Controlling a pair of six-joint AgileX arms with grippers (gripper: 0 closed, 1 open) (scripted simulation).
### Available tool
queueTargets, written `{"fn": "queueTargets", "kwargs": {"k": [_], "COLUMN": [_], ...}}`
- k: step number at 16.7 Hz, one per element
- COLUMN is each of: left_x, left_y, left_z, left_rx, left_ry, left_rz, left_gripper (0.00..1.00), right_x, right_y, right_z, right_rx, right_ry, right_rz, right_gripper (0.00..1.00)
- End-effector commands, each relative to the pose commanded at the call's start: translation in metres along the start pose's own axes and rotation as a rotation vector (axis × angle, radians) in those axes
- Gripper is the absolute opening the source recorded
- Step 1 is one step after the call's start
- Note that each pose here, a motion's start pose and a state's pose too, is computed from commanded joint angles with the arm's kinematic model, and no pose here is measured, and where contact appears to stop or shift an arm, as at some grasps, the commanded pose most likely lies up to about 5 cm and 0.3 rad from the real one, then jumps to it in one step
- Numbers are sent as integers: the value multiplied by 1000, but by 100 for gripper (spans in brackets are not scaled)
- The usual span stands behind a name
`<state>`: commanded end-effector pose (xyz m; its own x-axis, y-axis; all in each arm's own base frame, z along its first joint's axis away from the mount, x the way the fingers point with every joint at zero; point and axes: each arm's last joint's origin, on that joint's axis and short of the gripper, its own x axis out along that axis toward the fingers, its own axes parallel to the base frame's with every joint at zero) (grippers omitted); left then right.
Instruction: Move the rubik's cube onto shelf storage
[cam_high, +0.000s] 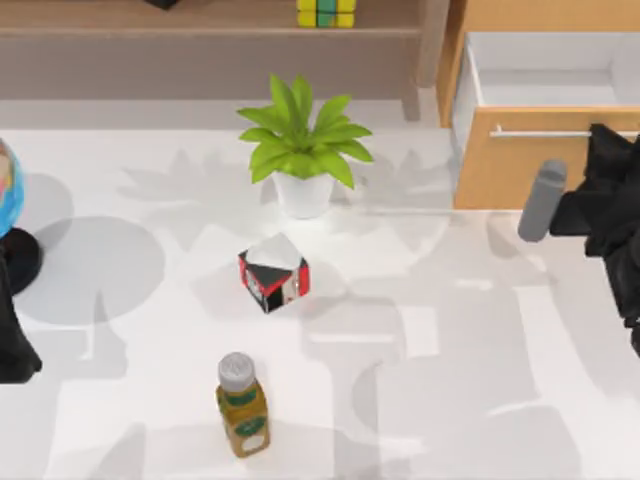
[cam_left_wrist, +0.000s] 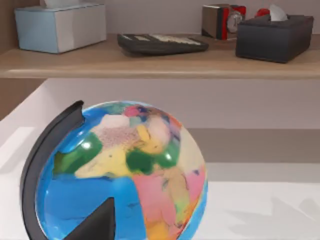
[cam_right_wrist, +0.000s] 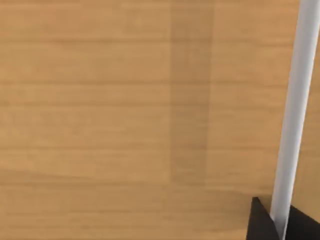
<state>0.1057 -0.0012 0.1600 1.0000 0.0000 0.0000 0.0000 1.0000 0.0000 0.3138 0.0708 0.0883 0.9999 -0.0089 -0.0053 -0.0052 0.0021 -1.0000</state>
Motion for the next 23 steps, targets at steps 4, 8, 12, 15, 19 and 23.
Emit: {"fn": "queueTargets", "kwargs": {"k": [4,8,12,15,19,23], "left_x": [0,0,0,0,0,0], "left_y": [0,0,0,0,0,0], "left_z": [0,0,0,0,0,0], "left_rx": [0,0,0,0,0,0], "left_ry": [0,0,0,0,0,0], "left_rz": [0,0,0,0,0,0], "left_gripper": [100,100,100,100,100,100], "right_x": [0,13,39,57,63,65], "right_y": [0,-1,1,0,0,-1], "right_z": [0,1,1,1,0,1], "right_rx": [1,0,0,3,1,2], "right_ry": [-1,0,-1,-1,-1,0], "right_rz": [3,-5,4,1,3,-1], "right_gripper": [0,0,0,0,0,0]}}
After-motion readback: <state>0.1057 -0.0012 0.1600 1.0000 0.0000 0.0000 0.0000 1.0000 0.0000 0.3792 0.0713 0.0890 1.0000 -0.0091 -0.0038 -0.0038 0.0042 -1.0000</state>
